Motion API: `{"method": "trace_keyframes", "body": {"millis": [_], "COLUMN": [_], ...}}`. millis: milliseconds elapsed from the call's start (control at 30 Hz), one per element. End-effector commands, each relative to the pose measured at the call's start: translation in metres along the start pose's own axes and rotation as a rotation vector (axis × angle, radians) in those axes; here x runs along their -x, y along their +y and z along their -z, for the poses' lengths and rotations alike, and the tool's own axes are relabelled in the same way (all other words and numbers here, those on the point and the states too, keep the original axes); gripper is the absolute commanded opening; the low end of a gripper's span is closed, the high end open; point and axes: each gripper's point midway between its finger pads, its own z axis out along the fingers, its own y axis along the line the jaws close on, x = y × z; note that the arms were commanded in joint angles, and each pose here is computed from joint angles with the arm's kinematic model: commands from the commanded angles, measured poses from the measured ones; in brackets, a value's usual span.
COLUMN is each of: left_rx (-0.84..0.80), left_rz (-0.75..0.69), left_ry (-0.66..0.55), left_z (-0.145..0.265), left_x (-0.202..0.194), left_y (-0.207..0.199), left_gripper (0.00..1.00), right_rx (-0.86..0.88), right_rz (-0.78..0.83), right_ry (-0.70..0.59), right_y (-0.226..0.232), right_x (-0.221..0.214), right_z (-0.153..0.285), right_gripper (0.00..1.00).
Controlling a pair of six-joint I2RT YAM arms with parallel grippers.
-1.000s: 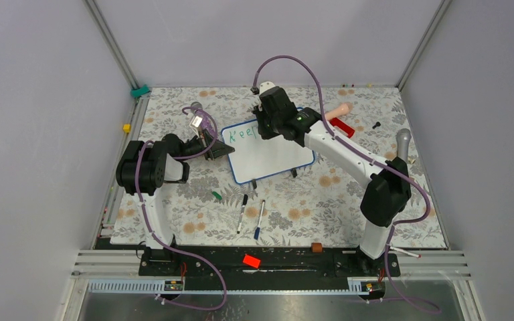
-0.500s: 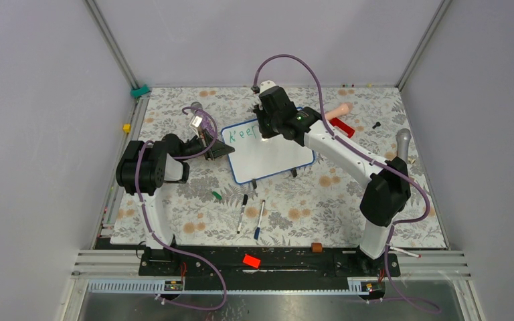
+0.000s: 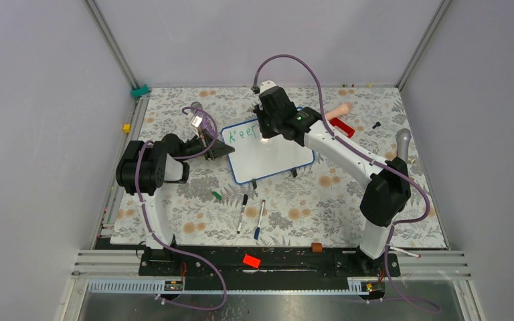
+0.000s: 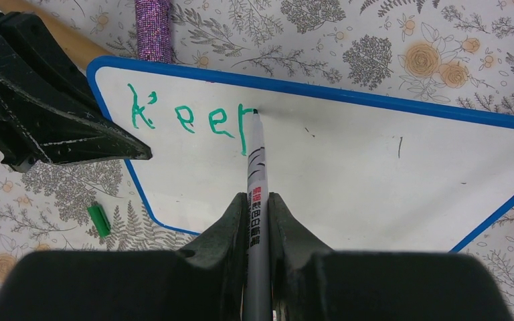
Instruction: Write a sentence on the whiteboard
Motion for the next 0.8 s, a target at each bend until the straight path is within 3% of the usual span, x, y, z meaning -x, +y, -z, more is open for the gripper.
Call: {"method": "trace_keyframes", "body": {"millis": [0, 767], "left_rx": [-0.034, -0.033], "left_rz": [-0.088, -0.09], "left_ry": [0.044, 0.043], "left_z": [0.002, 0.003], "left_x": [-0.016, -0.016], "left_y": [-0.002, -0.002], "left_gripper": [0.0, 0.0], "right_rx": [-0.049, 0.019], "right_rz": [0.024, 0.031], "right_ry": [-0.008, 0.028], "right_y": [-0.013, -0.001], "right_x": [0.002, -0.009], "right_z": [0.011, 0.01], "right_gripper": [0.0, 0.0]}}
